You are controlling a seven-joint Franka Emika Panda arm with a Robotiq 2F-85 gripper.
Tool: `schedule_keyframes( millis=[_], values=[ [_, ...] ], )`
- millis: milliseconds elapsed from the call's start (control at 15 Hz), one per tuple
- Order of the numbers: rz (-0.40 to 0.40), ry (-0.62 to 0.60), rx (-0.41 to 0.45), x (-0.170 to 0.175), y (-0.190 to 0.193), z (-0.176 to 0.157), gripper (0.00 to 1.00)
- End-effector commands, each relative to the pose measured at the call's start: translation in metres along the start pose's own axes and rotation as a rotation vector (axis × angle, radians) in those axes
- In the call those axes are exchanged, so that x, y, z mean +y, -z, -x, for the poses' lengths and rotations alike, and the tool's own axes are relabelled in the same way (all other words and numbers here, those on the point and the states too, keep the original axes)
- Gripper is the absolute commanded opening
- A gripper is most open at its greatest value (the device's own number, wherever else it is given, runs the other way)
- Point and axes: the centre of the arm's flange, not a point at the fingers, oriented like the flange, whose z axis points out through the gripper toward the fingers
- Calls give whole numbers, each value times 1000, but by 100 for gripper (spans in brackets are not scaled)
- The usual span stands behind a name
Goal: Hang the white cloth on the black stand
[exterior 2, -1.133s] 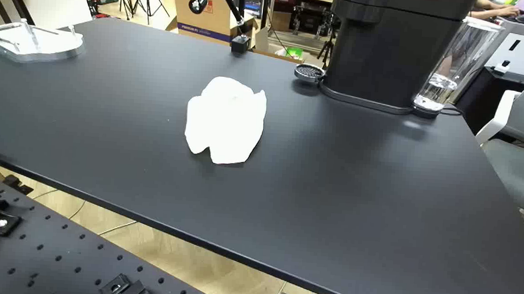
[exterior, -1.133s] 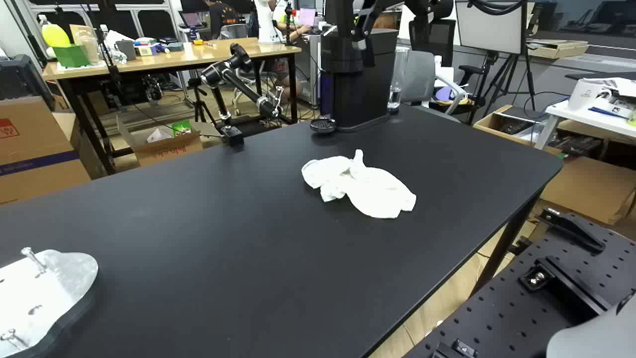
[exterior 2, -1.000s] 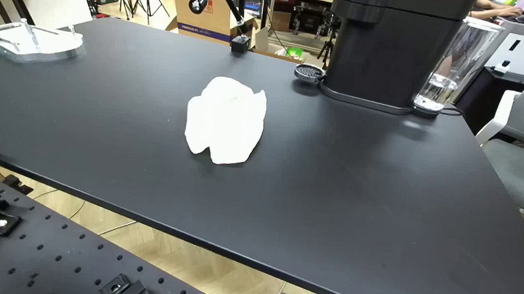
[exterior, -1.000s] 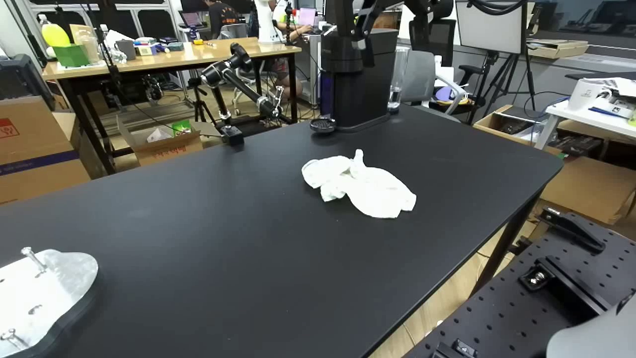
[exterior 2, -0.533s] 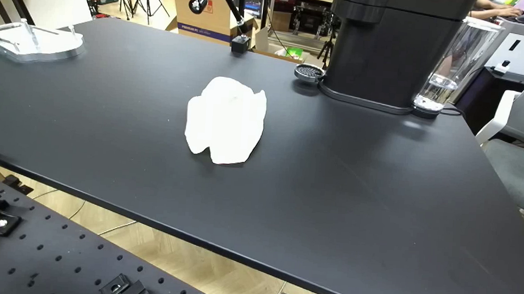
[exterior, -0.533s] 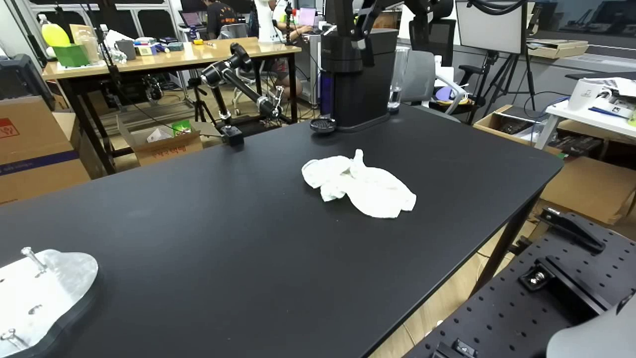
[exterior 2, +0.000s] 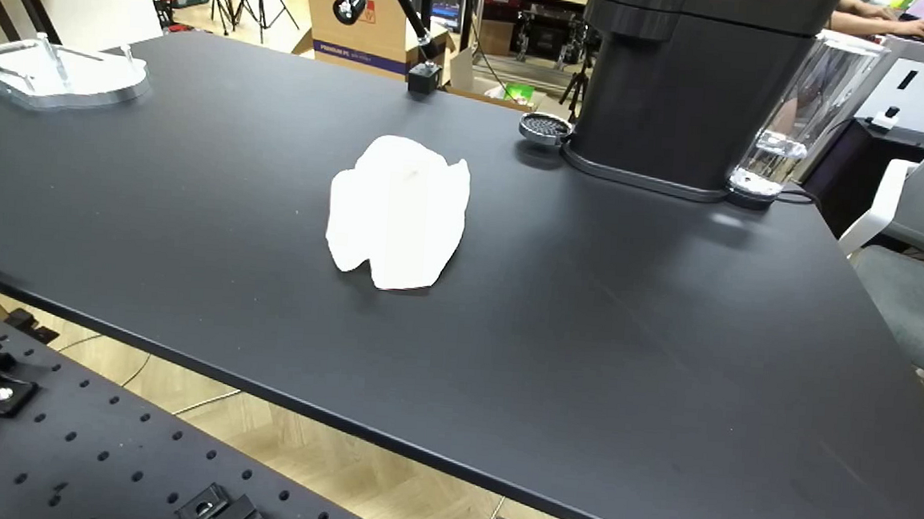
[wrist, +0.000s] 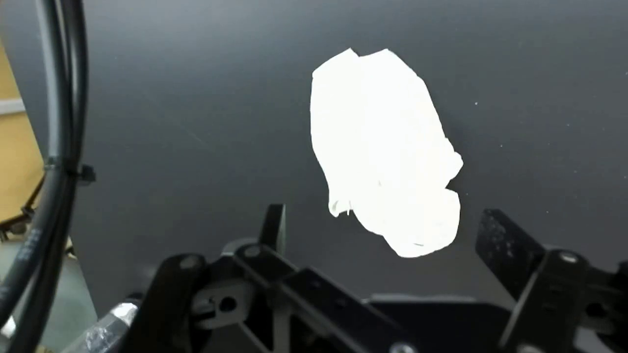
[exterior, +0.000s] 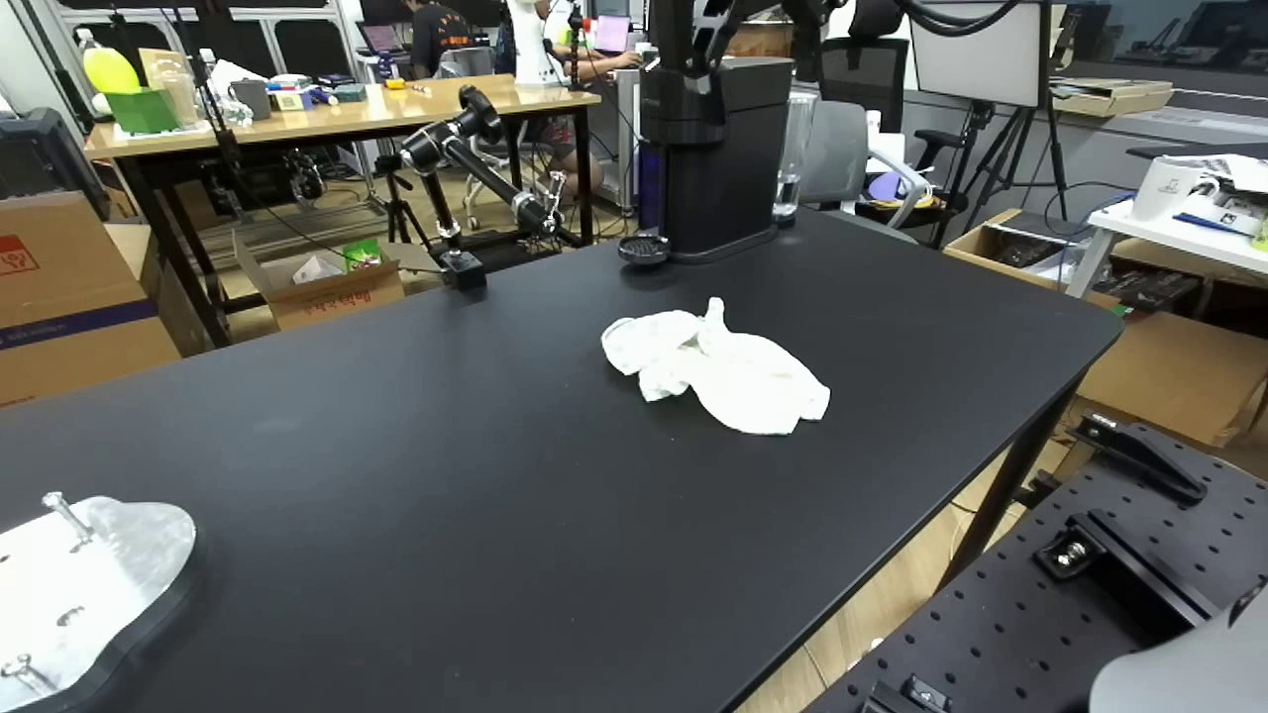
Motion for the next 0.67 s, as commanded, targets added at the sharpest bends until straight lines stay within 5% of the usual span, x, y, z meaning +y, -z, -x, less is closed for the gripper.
schedule_keyframes(
  millis=[0,267,333,600],
  values=[
    [-43,185,92,28,-27,-43,100],
    [-111,408,153,46,-61,-73,100],
    [-77,323,143,40,-54,-49,100],
    [-85,342,137,41,-63,-53,100]
  ],
)
